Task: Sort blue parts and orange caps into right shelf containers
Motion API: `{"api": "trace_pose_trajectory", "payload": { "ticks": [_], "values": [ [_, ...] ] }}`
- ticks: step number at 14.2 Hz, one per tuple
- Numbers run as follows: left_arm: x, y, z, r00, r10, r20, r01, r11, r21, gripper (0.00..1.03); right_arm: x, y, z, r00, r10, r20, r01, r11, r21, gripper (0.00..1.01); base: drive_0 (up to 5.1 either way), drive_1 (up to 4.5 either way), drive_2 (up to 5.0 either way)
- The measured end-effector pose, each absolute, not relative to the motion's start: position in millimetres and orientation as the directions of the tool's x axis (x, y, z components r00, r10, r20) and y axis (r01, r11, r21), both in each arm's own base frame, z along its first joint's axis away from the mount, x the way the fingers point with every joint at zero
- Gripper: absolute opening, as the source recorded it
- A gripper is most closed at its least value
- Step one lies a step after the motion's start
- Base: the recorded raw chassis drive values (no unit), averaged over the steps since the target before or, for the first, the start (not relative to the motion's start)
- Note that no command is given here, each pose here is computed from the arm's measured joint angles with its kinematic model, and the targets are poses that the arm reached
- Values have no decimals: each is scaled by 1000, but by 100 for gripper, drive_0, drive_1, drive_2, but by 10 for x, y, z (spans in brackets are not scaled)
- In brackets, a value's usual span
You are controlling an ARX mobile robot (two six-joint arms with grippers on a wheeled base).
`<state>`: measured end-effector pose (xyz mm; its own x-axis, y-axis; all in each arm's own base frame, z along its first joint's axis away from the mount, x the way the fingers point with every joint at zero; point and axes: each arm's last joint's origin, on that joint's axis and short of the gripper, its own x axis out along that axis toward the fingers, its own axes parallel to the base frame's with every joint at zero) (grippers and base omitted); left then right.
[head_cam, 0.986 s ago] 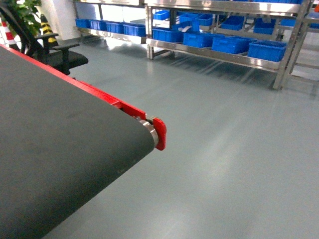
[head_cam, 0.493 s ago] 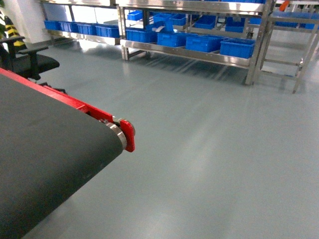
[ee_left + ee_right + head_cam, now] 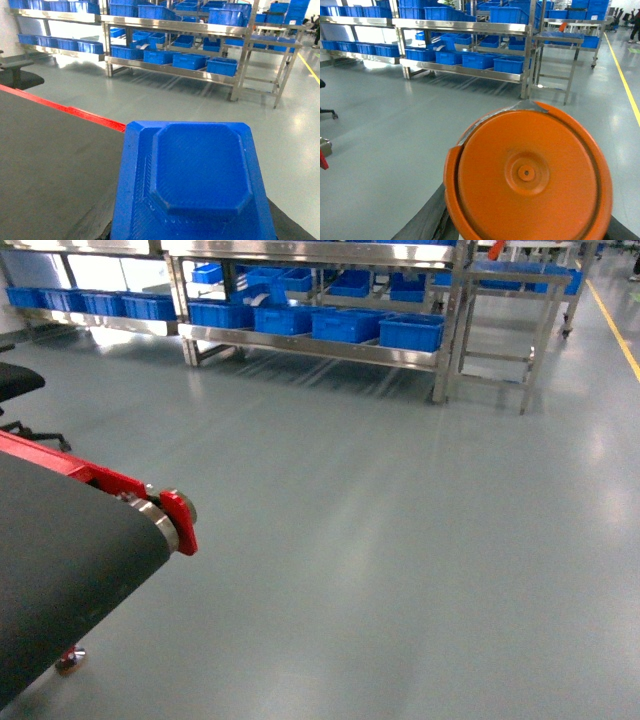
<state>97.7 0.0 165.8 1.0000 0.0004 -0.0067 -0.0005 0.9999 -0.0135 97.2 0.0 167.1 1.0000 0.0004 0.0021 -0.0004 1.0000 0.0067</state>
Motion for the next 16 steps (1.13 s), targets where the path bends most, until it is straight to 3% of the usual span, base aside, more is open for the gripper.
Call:
{"api": "trace_pose_trajectory", "payload": {
  "ticks": [16],
  "values": [
    [977, 0, 1658, 1000, 0, -7, 0, 1000, -14, 42, 972, 0, 1671, 1000, 0, 2, 0, 1000, 7, 44, -154, -154, -154]
  ]
}}
